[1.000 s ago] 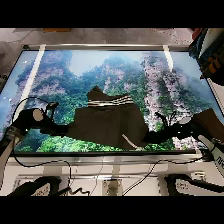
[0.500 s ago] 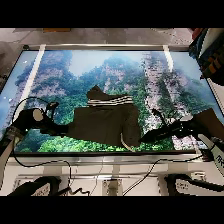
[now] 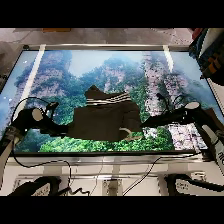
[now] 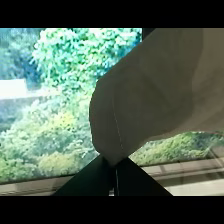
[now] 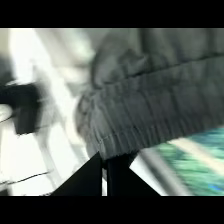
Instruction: Fold the clothes and pants, and hang the long-sleeved shirts on hangers.
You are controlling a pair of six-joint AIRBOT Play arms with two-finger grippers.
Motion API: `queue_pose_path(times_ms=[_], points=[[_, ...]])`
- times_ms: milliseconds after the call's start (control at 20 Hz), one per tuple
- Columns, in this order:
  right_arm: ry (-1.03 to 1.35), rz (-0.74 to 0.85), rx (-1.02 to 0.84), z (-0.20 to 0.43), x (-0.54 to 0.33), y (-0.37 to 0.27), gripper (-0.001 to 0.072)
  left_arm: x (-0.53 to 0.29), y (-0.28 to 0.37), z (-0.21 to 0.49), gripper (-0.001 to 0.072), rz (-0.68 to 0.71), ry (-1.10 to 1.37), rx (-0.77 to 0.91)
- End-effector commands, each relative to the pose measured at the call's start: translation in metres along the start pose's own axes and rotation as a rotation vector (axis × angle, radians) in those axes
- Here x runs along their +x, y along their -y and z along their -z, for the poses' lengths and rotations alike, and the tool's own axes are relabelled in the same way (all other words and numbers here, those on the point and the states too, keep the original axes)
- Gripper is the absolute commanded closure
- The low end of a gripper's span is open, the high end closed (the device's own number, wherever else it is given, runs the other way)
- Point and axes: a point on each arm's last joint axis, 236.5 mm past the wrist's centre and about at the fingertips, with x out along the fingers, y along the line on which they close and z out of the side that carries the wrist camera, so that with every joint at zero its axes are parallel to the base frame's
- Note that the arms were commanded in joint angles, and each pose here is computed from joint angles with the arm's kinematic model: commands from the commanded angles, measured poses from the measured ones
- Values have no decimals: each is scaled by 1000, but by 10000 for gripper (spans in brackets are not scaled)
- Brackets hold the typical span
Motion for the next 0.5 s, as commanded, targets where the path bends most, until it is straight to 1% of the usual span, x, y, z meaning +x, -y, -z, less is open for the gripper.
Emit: queue_pose_path(times_ms=[0, 50, 100, 200, 300, 350, 400, 450], points=[[-94, 404, 74, 9, -38, 75, 688, -1, 10, 4, 697, 41, -13, -16], [-180, 514, 105, 28, -55, 93, 688, 0, 17, 3, 697, 68, -9, -25], [-261, 586, 124, 46, -69, 104, 688, 0, 27, 1, 698, 98, -1, -30], [-372, 627, 142, 70, -81, 109, 687, 1, 54, -5, 698, 161, 28, -15], [-366, 633, 123, 68, -82, 111, 671, 3, 80, -10, 698, 179, 59, 52], [-337, 660, 107, 60, -84, 117, 523, 4, 92, -11, 698, 181, 74, 84], [-304, 687, 104, 54, -86, 124, 345, 6, 103, -12, 698, 183, 91, 120], [-267, 717, 123, 48, -91, 131, 320, 6, 110, -13, 698, 184, 102, 145]])
